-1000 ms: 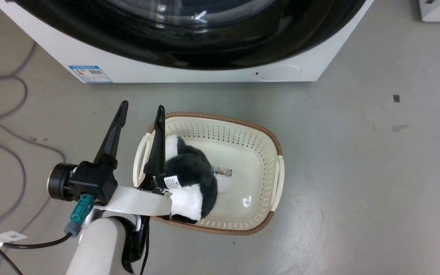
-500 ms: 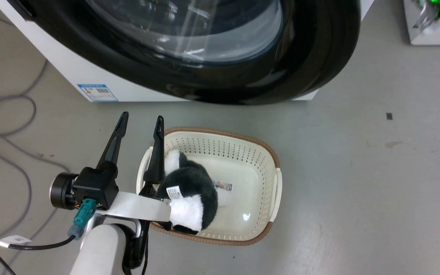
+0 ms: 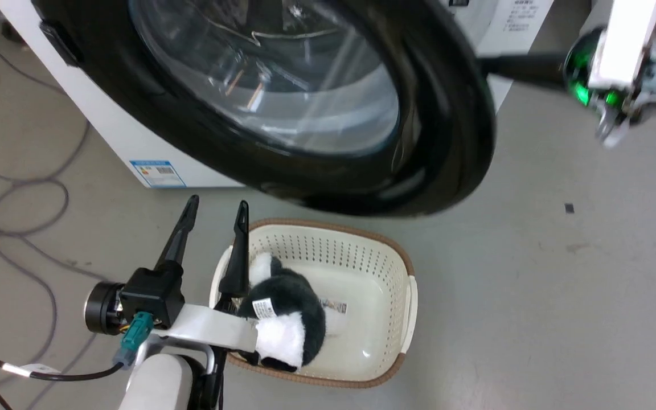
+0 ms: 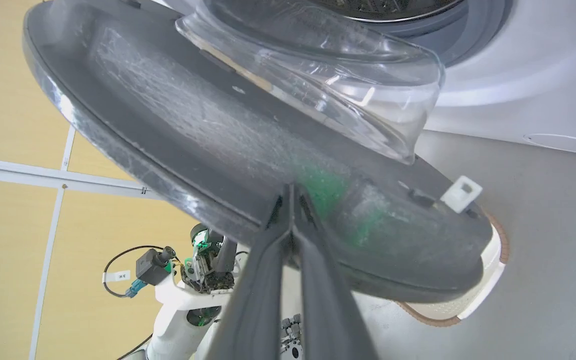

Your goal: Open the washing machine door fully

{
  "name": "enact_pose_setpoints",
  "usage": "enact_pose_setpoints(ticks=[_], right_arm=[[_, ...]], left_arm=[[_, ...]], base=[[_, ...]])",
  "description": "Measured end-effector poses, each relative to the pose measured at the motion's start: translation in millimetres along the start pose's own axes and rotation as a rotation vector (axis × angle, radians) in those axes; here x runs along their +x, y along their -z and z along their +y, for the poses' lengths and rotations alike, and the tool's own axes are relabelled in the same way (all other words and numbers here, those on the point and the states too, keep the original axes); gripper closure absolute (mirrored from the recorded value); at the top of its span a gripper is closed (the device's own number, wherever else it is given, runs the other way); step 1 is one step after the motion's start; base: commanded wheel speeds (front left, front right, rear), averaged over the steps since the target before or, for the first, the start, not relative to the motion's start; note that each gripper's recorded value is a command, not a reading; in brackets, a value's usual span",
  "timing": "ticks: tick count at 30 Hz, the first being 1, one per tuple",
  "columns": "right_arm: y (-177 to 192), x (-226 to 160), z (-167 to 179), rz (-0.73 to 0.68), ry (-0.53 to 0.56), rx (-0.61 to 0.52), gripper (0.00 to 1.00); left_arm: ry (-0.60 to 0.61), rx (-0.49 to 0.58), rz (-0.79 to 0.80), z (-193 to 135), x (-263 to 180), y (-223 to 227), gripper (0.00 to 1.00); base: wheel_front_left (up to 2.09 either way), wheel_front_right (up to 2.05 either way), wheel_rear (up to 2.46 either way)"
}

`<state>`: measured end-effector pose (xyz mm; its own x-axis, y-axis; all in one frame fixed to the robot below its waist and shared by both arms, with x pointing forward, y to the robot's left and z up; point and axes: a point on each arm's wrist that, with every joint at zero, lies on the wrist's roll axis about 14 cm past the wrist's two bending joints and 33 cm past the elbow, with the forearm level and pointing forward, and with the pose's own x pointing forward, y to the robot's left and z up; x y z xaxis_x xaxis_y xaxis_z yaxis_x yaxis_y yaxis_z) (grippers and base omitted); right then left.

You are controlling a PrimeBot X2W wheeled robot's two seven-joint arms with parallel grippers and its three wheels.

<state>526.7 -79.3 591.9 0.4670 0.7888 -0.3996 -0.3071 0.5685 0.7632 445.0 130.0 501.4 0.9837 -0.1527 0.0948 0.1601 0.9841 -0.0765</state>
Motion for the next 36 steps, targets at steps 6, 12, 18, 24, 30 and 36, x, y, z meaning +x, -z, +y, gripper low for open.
enact_pose_setpoints(ticks=[6, 12, 18, 24, 30, 36], right_arm=[[31.7, -3.4, 19.8, 0.066, -0.054, -0.023, 1.0], [66.1, -4.2, 46.2, 0.138, -0.119, -0.059, 1.0], [96.3, 0.1, 71.6, 0.214, -0.188, -0.095, 1.0], [122.9, 4.5, 98.5, 0.285, -0.263, -0.136, 1.0], [142.3, 6.2, 117.0, 0.325, -0.32, -0.155, 1.0], [161.6, 10.2, 138.8, 0.367, -0.39, -0.174, 1.0]], left_arm=[[-0.015, 0.007, 0.0, 3.1, -13.1, -5.3, 0.0], [-0.036, 0.016, 0.001, 7.8, -31.1, -10.5, 0.0], [-0.059, 0.02, 0.004, 12.7, -48.3, -13.5, 0.0], [-0.072, 0.021, -0.001, 14.7, -57.9, -16.9, 0.0], [-0.075, 0.019, 0.004, 14.2, -63.0, -16.1, 0.0], [-0.074, 0.013, 0.002, 12.5, -64.1, -16.7, 0.0]], base=[[0.0, 0.0, 0.0], [0.0, 0.0, 0.0], [0.0, 0.0, 0.0], [0.0, 0.0, 0.0], [0.0, 0.0, 0.0], [0.0, 0.0, 0.0]])
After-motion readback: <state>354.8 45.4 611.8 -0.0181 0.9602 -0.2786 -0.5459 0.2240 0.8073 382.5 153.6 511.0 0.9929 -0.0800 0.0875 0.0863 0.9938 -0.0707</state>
